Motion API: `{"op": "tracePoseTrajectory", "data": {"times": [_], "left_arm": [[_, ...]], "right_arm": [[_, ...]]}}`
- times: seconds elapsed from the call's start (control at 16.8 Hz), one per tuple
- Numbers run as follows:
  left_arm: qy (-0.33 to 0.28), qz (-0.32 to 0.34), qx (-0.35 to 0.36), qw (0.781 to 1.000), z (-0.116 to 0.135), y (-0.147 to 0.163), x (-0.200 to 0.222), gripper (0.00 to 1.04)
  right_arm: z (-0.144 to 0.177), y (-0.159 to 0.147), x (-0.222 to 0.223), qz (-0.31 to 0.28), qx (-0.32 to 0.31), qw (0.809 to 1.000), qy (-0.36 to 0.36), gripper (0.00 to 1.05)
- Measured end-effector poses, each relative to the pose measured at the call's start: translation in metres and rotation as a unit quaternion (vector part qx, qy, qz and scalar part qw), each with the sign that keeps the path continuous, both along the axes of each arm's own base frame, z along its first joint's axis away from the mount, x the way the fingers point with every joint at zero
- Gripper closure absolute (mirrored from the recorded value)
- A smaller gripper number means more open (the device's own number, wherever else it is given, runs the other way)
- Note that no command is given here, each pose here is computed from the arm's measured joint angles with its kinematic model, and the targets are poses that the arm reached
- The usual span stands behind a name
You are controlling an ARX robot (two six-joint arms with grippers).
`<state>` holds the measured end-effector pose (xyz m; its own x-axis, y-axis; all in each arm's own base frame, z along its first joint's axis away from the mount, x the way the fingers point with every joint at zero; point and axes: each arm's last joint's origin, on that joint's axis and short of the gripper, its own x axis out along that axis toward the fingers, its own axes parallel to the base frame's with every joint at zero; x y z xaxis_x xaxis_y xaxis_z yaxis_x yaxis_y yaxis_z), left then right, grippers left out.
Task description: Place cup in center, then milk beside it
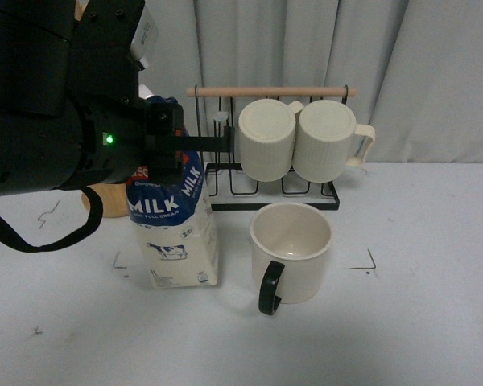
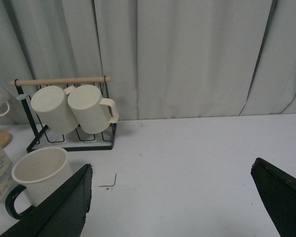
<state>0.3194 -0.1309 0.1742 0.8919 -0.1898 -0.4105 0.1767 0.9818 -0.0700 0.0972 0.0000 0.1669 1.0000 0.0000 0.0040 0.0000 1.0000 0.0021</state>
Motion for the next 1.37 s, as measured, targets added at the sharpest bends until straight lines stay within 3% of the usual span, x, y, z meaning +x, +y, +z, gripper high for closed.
{"op": "tracePoseTrajectory", "data": {"times": [0.66,0.96,1.01,1.07,1.37], "left_arm": [[-0.003,-0.021,0.039,0.999,-0.022,-0.025,-0.003,0.89],[0.008,-0.033,0.016,0.999,-0.018,-0.026,-0.005,0.36],[0.005,-0.033,-0.022,0.999,-0.004,-0.023,-0.013,0.14],[0.000,-0.039,-0.047,0.998,0.007,-0.022,-0.023,0.05],[-0.060,-0.080,-0.159,0.982,0.049,-0.011,-0.075,0.07]], "right_arm": [[0.000,0.000,0.000,0.000,0.000,1.000,0.000,0.06],[0.000,0.000,0.000,0.000,0.000,1.000,0.000,0.06],[0.000,0.000,0.000,0.000,0.000,1.000,0.000,0.06],[0.000,0.000,0.000,0.000,0.000,1.000,0.000,0.06],[0.000,0.000,0.000,0.000,0.000,1.000,0.000,0.06]]}}
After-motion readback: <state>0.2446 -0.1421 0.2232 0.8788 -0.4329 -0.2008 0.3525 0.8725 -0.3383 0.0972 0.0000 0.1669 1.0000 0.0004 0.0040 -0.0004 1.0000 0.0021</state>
